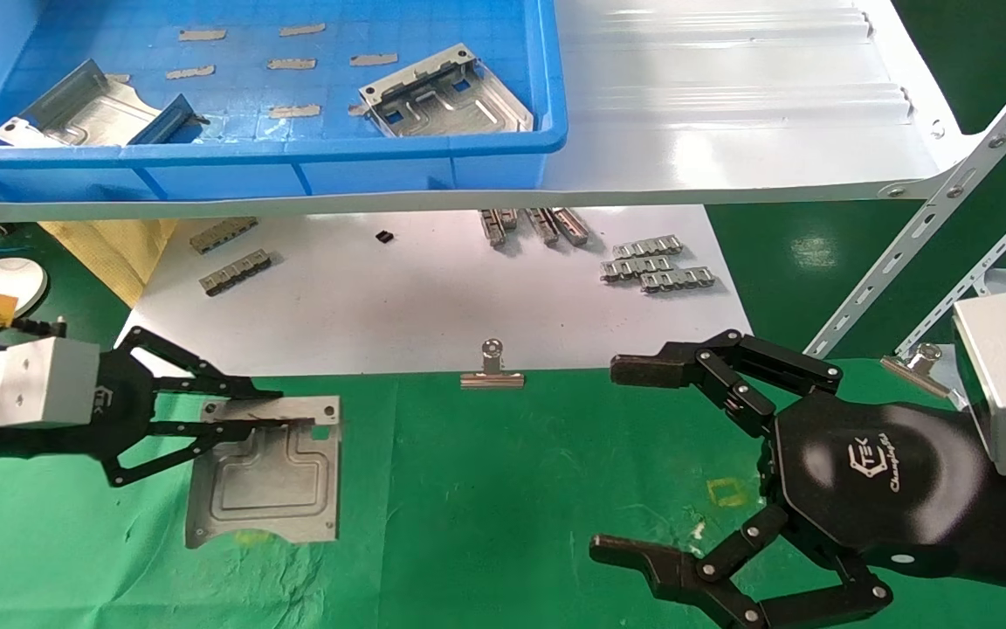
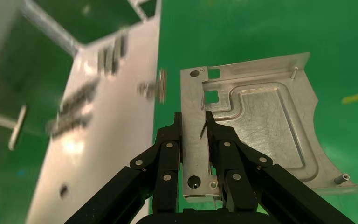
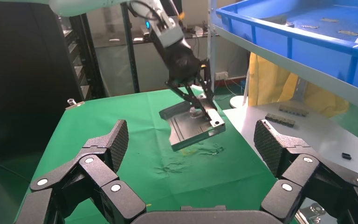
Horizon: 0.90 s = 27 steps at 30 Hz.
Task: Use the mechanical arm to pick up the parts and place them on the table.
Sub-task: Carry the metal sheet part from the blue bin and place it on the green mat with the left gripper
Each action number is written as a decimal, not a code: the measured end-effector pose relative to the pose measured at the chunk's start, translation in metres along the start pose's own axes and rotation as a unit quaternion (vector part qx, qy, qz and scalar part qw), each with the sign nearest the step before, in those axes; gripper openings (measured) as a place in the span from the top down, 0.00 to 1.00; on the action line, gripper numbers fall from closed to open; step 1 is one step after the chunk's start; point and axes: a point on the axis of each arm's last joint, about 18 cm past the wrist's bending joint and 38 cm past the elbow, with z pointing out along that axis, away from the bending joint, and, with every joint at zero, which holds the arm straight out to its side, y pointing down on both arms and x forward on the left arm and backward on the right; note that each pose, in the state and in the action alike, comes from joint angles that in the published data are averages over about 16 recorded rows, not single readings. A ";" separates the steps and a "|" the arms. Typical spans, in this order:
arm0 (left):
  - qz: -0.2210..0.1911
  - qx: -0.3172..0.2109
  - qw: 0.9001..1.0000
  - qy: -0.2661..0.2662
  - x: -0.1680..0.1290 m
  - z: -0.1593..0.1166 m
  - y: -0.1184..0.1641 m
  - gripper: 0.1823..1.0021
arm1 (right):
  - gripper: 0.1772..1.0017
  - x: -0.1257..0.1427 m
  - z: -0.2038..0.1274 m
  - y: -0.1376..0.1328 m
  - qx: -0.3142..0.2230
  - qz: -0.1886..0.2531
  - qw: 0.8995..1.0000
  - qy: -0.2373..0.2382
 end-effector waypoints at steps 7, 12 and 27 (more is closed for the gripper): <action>-0.011 -0.046 0.999 0.022 0.022 0.006 0.039 0.89 | 0.00 0.000 0.000 0.000 0.000 0.000 1.000 0.000; -0.008 -0.070 0.997 0.031 0.031 0.013 0.058 0.89 | 0.00 0.000 0.000 0.000 0.000 0.000 1.000 0.000; -0.002 -0.089 0.996 0.028 0.038 0.024 0.081 0.84 | 0.00 0.000 0.000 0.000 0.000 0.000 1.000 0.000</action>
